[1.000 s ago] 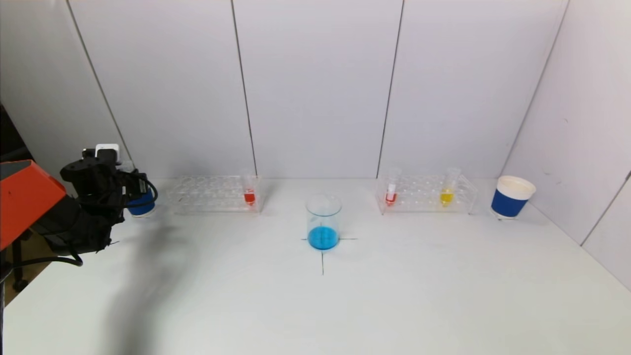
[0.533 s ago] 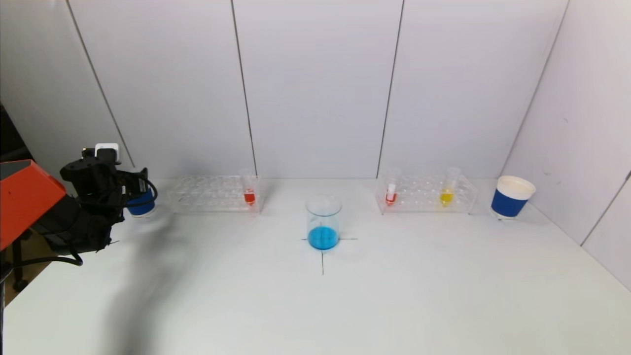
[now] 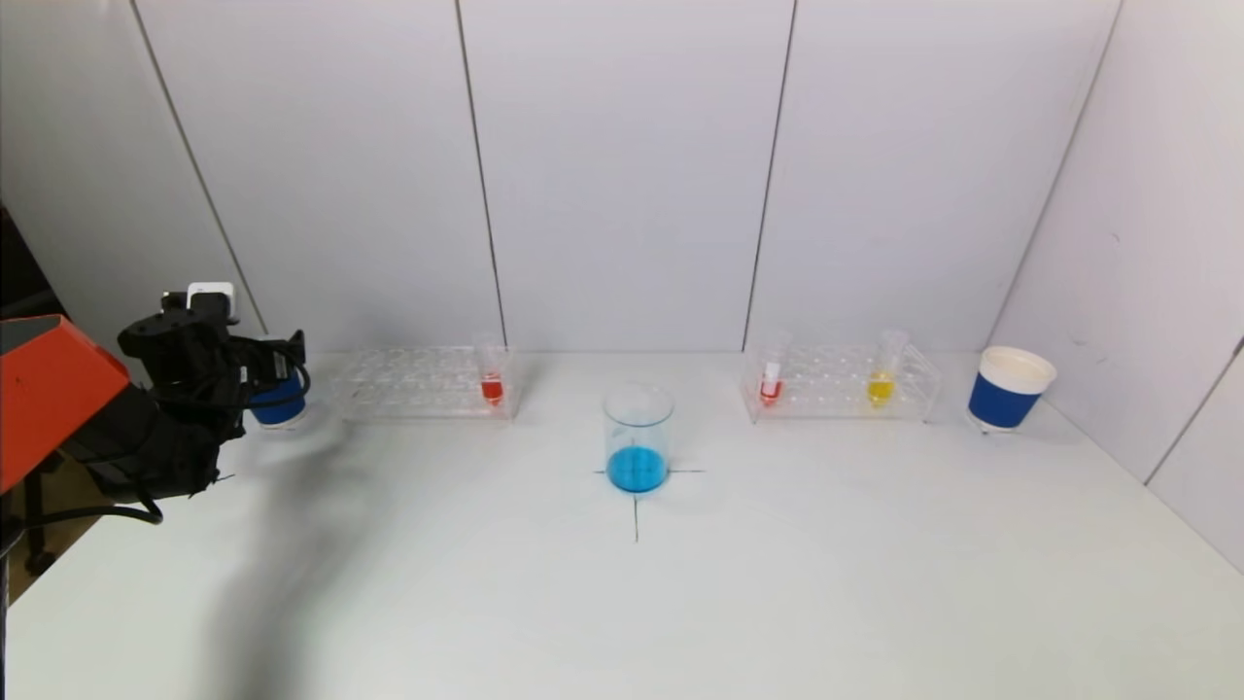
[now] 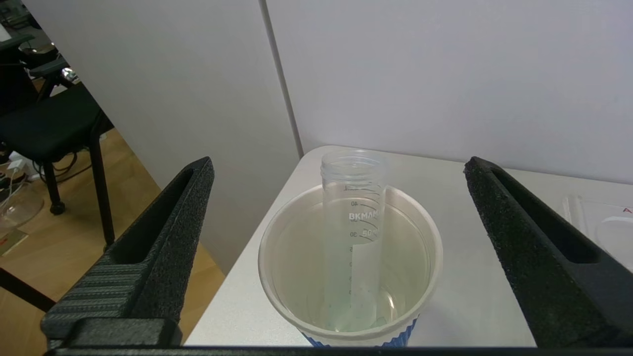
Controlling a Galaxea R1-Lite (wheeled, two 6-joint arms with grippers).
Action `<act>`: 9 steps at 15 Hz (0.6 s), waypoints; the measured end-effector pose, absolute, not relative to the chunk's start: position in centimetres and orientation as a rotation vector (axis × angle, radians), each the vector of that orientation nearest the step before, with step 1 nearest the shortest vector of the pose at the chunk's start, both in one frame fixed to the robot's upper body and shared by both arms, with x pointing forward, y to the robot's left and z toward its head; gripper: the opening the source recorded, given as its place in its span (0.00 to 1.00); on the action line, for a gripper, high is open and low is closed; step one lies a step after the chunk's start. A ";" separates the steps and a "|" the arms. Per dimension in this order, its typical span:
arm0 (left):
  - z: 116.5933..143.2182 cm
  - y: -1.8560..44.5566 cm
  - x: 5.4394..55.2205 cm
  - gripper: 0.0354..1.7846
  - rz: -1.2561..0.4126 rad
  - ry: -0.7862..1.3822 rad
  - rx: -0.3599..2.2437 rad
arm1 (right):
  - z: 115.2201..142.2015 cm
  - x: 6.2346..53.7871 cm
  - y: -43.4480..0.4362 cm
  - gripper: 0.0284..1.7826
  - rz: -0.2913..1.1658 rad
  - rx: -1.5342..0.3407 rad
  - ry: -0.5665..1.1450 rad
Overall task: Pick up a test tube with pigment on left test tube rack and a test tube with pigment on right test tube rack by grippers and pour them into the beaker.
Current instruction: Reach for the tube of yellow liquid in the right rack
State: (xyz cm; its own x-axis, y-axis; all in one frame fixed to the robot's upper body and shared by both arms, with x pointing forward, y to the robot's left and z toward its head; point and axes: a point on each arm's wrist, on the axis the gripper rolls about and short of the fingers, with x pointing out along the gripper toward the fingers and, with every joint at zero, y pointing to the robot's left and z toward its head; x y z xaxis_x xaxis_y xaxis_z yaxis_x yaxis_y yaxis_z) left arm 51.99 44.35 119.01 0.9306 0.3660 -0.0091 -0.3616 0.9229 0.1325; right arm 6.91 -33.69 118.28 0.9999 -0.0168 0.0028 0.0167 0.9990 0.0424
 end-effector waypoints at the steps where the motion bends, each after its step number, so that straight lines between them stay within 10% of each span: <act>1: 119.0 44.3 52.0 0.99 0.374 0.033 0.129 | 118.3 6.9 -33.7 0.96 -0.017 0.042 -0.003; 9: 122.8 42.9 50.4 0.99 0.356 0.004 0.130 | 118.3 6.9 -33.7 0.96 -0.016 0.042 -0.003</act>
State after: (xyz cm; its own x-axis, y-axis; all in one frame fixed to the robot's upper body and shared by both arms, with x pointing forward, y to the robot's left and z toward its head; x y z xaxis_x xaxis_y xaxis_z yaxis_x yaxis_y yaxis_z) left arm 50.40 42.87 122.77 0.9372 0.3482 0.0192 -0.3478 0.9288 0.1279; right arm 6.91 -33.69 118.27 0.9999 -0.0164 0.0023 0.0163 0.9990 0.0424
